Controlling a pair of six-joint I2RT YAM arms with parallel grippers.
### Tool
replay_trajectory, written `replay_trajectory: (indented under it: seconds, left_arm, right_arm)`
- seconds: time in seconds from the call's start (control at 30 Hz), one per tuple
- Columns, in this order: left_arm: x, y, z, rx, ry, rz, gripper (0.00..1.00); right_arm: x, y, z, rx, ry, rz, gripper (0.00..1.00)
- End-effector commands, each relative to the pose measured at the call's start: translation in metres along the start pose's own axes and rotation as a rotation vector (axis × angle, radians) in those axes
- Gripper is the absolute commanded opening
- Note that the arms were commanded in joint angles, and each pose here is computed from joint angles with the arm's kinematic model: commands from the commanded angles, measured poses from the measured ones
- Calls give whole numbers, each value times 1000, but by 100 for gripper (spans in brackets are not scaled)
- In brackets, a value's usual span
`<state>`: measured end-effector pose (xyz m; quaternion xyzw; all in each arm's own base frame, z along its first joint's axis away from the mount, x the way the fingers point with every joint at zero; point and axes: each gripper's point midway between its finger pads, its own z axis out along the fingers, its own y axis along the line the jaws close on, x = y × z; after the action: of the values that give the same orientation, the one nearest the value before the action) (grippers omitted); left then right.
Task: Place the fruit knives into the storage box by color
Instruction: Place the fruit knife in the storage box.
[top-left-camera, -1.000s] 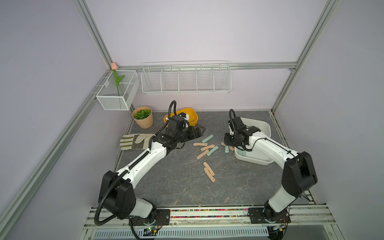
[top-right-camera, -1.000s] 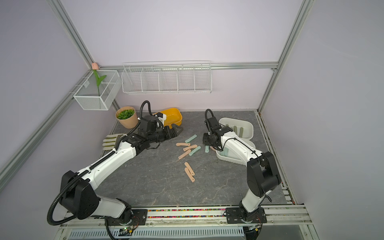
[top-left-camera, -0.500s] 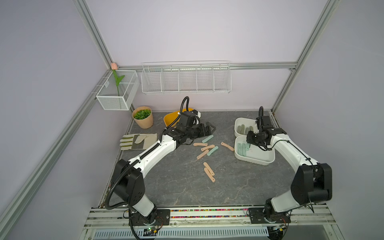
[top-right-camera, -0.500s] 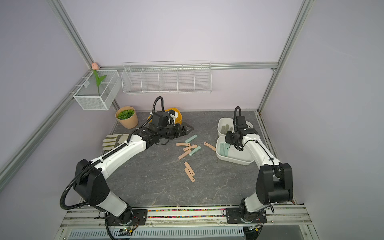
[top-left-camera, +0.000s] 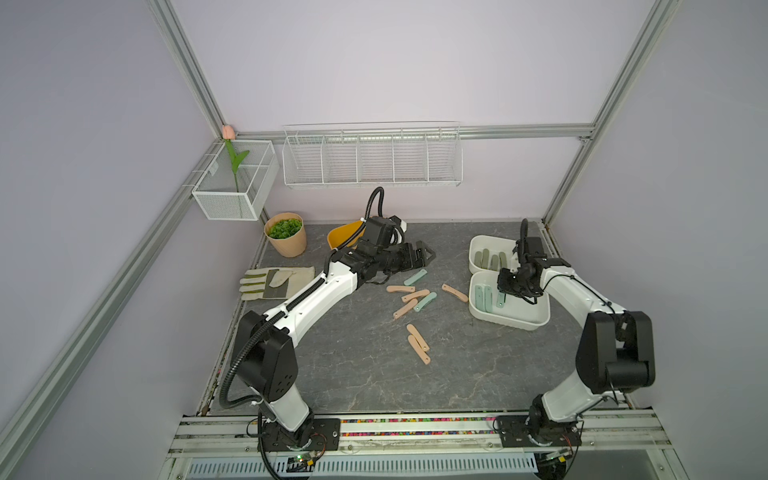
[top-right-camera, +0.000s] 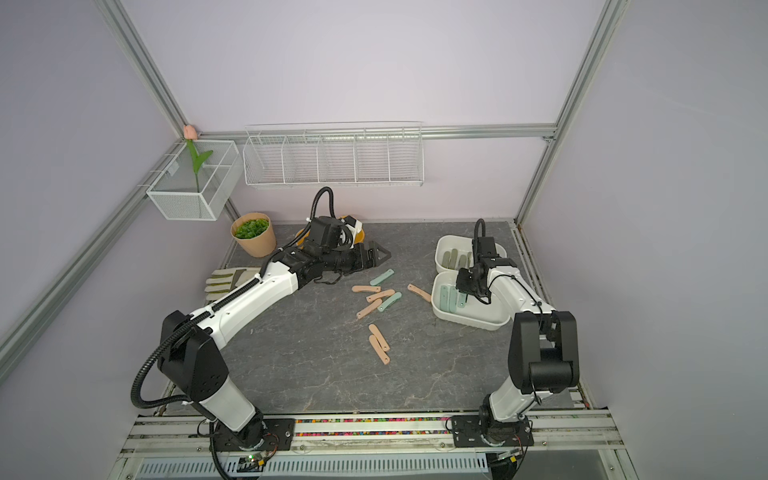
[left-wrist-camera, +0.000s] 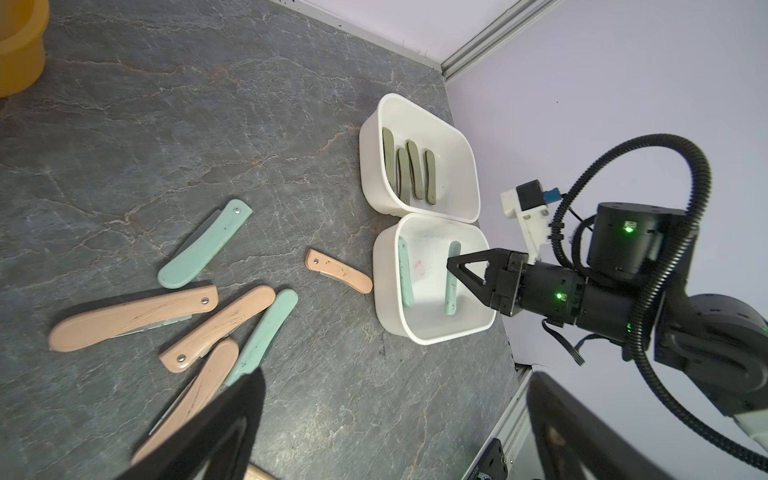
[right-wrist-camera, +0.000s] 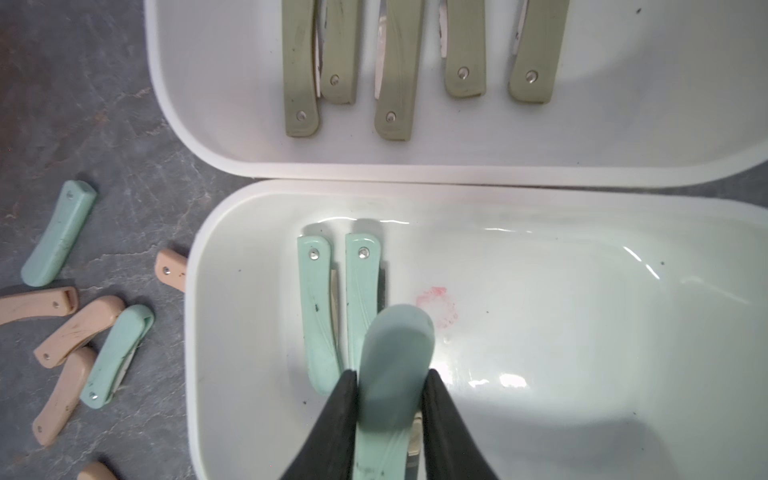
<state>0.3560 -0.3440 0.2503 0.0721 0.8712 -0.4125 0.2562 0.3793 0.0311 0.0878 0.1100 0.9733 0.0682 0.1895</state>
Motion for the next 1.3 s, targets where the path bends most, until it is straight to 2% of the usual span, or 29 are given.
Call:
replay_trajectory:
  seconds: [0.0,0.4,0.87,1.07,1.27]
  left_arm:
    - [2,-2,0,5,15,11,99]
    - [4,1,1,-2,13,5,99]
    - [4,7,-1,-27,1,-7,99]
    - [7,9,-5,-35,-4,-17,99]
    - [12,14,-11,-56,-12,-18,99]
  right_arm:
    - [5,-8,17,35,24,-29,28]
    - [4,-14,50,69,70,-36,28]
    - [0,-8,64,40,84,-31,30]
    - [0,-7,62,34,87,-22,36]
    - [0,-3,37,16,57,-5,37]
